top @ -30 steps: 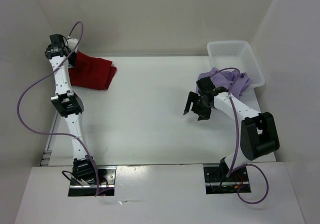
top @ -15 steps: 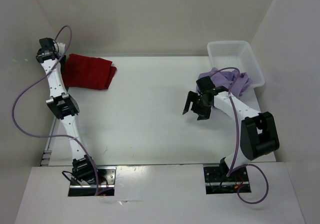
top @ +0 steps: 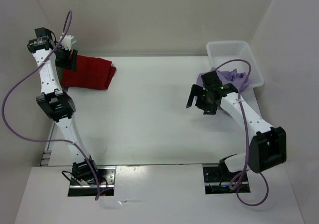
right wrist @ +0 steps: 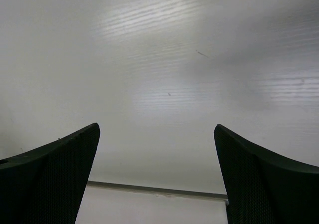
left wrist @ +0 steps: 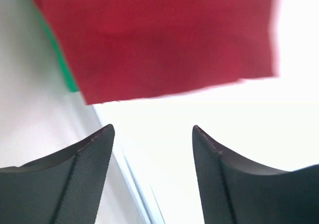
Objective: Fold and stack the t-shirts
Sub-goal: Put the neatly folded tshirt into the corner of the board with the left arm, then grab crumpled tshirt from bin with the right arm, then move the tshirt to the center of the board, then flatten out the tshirt
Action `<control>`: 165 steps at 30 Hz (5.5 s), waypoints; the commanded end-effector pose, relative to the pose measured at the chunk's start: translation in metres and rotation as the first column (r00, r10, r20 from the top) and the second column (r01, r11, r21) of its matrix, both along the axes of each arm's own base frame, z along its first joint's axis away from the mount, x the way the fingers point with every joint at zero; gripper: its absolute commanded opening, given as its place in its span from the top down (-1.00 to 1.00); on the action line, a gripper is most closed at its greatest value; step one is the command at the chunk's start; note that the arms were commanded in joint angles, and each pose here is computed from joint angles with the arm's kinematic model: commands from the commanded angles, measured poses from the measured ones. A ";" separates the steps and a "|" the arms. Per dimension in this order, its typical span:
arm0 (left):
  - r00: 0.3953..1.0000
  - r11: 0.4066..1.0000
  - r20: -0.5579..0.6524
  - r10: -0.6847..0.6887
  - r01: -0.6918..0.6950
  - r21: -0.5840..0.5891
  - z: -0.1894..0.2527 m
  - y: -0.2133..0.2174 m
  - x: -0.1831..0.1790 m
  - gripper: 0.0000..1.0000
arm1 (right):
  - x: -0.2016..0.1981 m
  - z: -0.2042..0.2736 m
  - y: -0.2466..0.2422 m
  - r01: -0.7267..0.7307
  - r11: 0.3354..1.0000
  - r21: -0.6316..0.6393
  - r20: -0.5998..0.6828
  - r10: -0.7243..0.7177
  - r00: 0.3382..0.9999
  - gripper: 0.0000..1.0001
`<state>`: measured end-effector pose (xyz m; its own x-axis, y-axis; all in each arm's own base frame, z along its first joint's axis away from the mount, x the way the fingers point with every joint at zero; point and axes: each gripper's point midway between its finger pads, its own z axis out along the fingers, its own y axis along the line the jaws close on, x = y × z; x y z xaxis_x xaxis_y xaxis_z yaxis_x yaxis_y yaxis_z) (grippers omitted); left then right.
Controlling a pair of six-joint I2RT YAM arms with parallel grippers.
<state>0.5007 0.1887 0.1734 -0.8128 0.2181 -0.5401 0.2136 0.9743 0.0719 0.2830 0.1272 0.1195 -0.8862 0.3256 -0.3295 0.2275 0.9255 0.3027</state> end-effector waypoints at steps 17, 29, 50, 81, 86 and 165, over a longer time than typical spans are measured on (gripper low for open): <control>0.855 0.830 0.217 -0.472 0.513 -0.219 0.084 -0.259 -0.192 -1.00 | -0.026 0.104 -0.062 0.157 0.975 -0.156 0.321 -0.100 0.942 -1.00; 0.889 0.848 0.164 -0.428 0.457 -0.267 0.034 -0.271 -0.218 -1.00 | 0.063 0.150 -0.119 0.339 0.904 -0.261 0.505 -0.171 0.846 -1.00; 0.895 0.855 0.057 -0.443 0.441 -0.272 0.001 -0.272 -0.212 -1.00 | 0.145 0.049 -0.247 0.502 0.822 -0.270 0.331 -0.410 0.850 1.00; 0.962 0.948 0.115 -0.247 0.264 -0.175 0.027 -0.233 -0.181 -1.00 | 0.065 0.215 0.077 -0.424 0.905 0.020 0.641 0.314 0.700 0.44; 0.964 0.946 0.084 -0.251 0.263 -0.192 0.028 -0.234 -0.178 -1.00 | 0.116 0.198 0.063 -0.250 0.968 -0.029 0.570 0.221 0.791 -0.84; 0.672 0.682 -0.161 -0.723 0.732 -0.007 -0.041 -0.270 -0.273 -1.00 | -0.148 -0.055 0.031 0.034 0.977 -0.210 -0.201 -0.077 0.977 -1.00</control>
<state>0.2306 -0.0671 0.1275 -0.5329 0.7644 -0.3628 0.8126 0.5819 0.0322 0.1258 0.1660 0.0625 -0.9722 0.1914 -0.1350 0.1821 0.9802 0.0782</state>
